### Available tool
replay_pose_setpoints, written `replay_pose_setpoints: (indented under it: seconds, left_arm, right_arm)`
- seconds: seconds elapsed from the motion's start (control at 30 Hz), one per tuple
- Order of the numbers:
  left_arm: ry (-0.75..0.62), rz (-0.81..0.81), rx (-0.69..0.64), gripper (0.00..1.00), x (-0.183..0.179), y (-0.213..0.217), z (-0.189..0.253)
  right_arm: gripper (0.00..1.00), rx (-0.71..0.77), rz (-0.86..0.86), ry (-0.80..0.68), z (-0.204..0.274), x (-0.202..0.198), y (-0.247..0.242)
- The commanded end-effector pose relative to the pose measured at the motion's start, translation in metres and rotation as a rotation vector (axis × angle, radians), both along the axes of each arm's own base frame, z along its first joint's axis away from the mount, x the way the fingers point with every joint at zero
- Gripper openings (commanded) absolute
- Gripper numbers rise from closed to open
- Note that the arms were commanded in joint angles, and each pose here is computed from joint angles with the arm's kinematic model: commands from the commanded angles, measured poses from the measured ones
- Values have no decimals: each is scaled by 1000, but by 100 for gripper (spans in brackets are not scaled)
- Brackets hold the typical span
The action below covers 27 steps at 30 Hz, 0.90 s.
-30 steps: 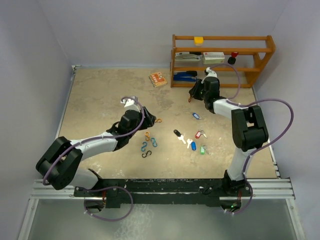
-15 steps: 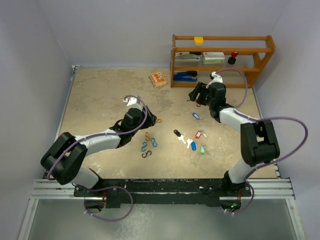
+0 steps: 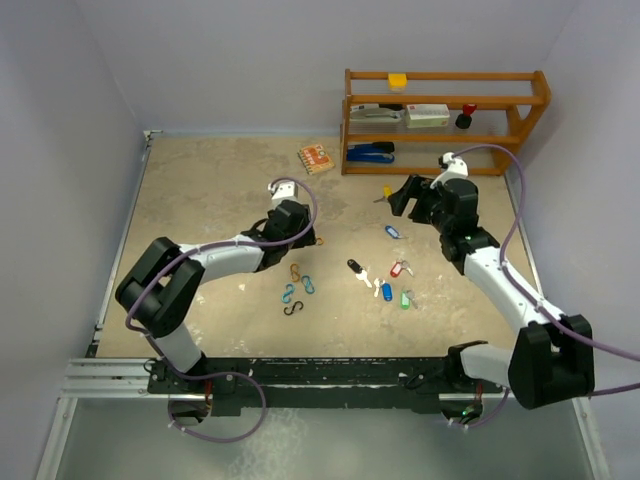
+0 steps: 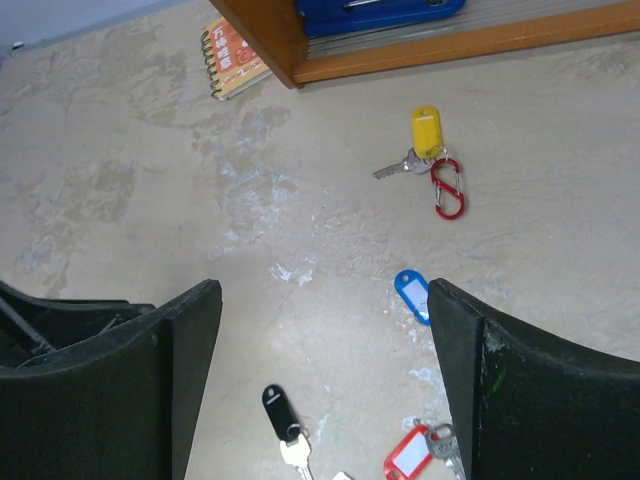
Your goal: Put the keys on the keyring
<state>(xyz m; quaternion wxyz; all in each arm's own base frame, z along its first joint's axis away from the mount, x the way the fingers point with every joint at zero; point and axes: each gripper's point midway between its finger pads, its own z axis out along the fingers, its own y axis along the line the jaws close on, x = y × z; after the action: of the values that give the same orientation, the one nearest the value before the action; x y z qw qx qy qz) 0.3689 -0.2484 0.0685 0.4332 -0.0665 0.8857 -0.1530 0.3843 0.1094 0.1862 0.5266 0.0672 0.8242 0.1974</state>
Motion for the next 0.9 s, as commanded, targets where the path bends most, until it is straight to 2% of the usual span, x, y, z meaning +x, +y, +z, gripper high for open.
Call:
replay_pose_setpoints:
  seconds: [0.0,0.37,0.57,0.87]
  left_arm:
    - [15,-4,52,54,-1,3,-2]
    - [47,-166,-128,54,-25,-48,-3]
    - [65,-190,-128,54,-28,-63,-12]
    - [77,-136,-80,54,-24,-53,-27]
  right_arm:
    - [87,-53,12,2,4,-18,-7]
    - [88,-56,22,0,5,-25,-7]
    - [97,-53,21,-11,10,-27,-8]
    - [100,-55,12,-28,15,-28,-10]
